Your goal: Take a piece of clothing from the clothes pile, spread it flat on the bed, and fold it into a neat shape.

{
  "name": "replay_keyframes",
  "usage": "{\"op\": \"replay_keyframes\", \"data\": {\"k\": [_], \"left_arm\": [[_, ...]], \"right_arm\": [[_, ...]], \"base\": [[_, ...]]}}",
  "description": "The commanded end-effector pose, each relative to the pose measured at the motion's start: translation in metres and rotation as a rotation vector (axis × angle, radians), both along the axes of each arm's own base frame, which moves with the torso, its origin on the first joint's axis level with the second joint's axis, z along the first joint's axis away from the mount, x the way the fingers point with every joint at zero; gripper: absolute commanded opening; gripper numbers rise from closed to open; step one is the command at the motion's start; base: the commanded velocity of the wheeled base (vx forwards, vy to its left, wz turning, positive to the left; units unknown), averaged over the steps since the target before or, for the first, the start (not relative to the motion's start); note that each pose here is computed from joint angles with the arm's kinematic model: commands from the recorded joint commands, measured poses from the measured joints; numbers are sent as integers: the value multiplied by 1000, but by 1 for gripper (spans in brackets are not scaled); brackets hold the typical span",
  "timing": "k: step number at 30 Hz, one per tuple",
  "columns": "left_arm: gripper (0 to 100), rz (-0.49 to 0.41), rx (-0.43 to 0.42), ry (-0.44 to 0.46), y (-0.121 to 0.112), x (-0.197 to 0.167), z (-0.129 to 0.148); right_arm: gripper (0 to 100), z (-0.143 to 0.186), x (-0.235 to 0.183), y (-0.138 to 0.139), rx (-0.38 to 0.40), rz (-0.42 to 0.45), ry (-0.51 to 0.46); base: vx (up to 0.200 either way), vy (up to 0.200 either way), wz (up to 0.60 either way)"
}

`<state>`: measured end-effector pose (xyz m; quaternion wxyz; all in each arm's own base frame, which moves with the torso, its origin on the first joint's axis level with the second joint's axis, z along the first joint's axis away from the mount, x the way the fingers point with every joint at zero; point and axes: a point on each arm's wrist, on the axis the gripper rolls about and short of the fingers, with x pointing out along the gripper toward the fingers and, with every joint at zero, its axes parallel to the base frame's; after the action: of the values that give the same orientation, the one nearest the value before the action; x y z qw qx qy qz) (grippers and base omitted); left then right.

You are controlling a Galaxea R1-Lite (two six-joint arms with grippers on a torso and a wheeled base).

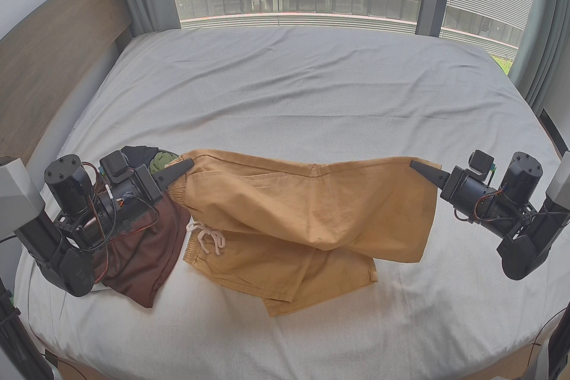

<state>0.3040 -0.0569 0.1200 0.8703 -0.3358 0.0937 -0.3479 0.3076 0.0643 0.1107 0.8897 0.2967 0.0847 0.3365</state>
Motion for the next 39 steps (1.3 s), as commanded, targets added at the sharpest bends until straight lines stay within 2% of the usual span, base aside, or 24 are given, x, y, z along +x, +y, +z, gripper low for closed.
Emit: {"op": "replay_keyframes", "data": {"k": [1,17,24,39], "left_arm": [[0,7,-3,-26,2,-3,8],[0,16,-14,-67,6,-9,22],[0,20,-20,-91,8,-14,30],[0,37,-18,-83,13,-11,27]], "right_arm": [[0,13,-2,-4,8,-9,-47],[0,32,-2,-16,20,-45,-112],[0,51,-10,-18,55,-45,-151],[0,52,-6,-26,57,-69,-158]], "base": [[0,0,0],[0,0,0],[0,0,0],[0,0,0]]}}
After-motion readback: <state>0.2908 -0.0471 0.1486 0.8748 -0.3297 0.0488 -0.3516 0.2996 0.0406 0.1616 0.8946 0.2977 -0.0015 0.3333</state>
